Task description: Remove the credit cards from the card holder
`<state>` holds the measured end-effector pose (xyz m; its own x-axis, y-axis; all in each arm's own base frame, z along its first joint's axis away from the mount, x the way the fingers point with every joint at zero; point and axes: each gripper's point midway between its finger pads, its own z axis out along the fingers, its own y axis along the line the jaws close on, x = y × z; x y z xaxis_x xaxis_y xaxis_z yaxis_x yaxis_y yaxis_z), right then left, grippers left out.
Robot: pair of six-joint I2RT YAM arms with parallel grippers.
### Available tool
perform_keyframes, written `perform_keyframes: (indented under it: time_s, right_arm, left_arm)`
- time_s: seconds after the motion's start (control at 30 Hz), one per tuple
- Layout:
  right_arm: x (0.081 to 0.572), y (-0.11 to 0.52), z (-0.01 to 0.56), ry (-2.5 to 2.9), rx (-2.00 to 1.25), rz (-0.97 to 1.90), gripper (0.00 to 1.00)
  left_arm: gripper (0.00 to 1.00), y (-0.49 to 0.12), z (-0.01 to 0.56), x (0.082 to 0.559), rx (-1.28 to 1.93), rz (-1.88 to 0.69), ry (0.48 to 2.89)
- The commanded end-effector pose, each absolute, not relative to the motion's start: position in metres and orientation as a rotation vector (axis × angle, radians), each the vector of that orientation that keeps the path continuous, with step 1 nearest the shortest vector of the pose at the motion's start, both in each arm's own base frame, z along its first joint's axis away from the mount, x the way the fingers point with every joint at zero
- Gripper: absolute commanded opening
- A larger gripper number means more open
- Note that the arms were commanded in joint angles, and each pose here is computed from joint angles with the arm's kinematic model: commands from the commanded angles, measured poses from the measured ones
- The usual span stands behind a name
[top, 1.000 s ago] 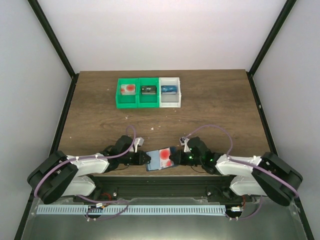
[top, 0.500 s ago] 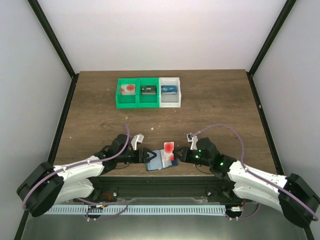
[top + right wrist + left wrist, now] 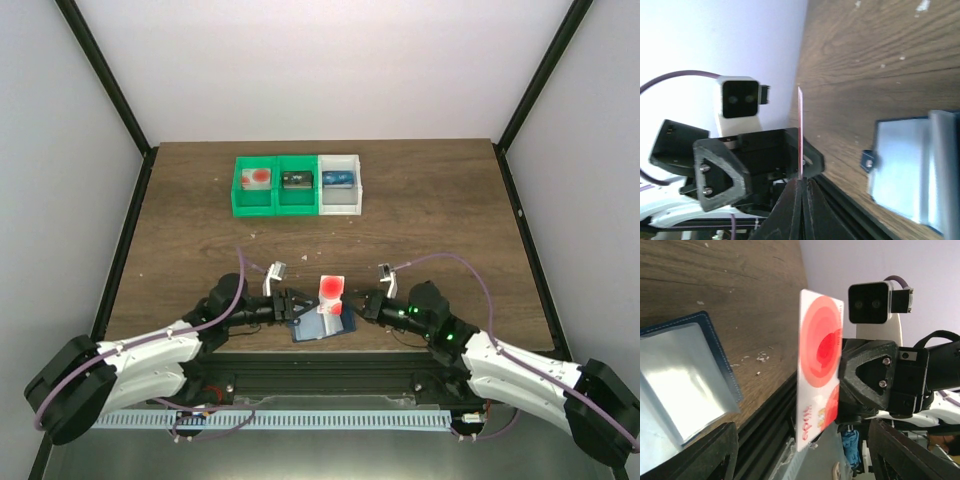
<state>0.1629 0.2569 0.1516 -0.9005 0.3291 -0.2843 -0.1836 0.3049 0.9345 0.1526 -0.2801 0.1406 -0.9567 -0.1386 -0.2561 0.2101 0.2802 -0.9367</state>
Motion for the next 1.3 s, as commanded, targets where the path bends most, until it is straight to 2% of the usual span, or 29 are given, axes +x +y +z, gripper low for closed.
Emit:
perform_keyframes:
  time_s: [0.0,0.1,0.13,0.2,0.37,0.5,0.63,0.77,0.93,1.03,1.13,1.27]
  right_arm:
    - [0.162,0.262,0.188,2.013,0.124,1.782,0.0]
    - [0.16,0.264,0.19,2.005,0.116,1.809,0.0]
    - [0.16,0.265,0.19,2.007,0.11,1.815,0.0]
    - [0.158,0.267,0.189,2.017,0.093,1.822,0.0]
    - [0.152,0.269,0.182,2.052,0.007,1.791,0.01]
    - [0.146,0.269,0.173,2.122,-0.139,1.669,0.14]
    - [0.145,0.258,0.175,2.197,-0.31,1.426,0.29]
    - [0.15,0.241,0.201,2.227,-0.42,1.191,0.3]
    - [0.139,0.24,0.231,2.229,-0.597,1.131,0.36]
    - [0.13,0.247,0.24,2.229,-0.703,1.174,0.38]
    - [0.116,0.258,0.245,2.206,-0.819,1.276,0.44]
    - [0.109,0.266,0.242,2.202,-0.874,1.347,0.42]
  left_arm:
    - [0.72,-0.288,0.161,0.151,0.081,-1.819,2.189]
    - [0.66,-0.293,0.163,0.149,0.094,-1.847,2.183]
    - [0.61,-0.294,0.164,0.147,0.1,-1.865,2.177]
    - [0.46,-0.296,0.17,0.145,0.116,-1.906,2.148]
    - [0.0,-0.296,0.176,0.142,0.143,-1.931,2.118]
    - [0.0,-0.291,0.174,0.136,0.173,-1.936,2.109]
    - [0.0,-0.287,0.174,0.119,0.336,-1.939,2.128]
    - [0.0,-0.285,0.172,0.102,0.54,-1.878,2.19]
    - [0.0,-0.28,0.185,0.081,0.761,-1.877,2.176]
    - [0.0,-0.278,0.189,0.077,0.8,-1.866,2.163]
    - [0.0,-0.277,0.194,0.072,0.826,-1.896,2.135]
    - [0.0,-0.276,0.201,0.064,0.863,-1.967,2.071]
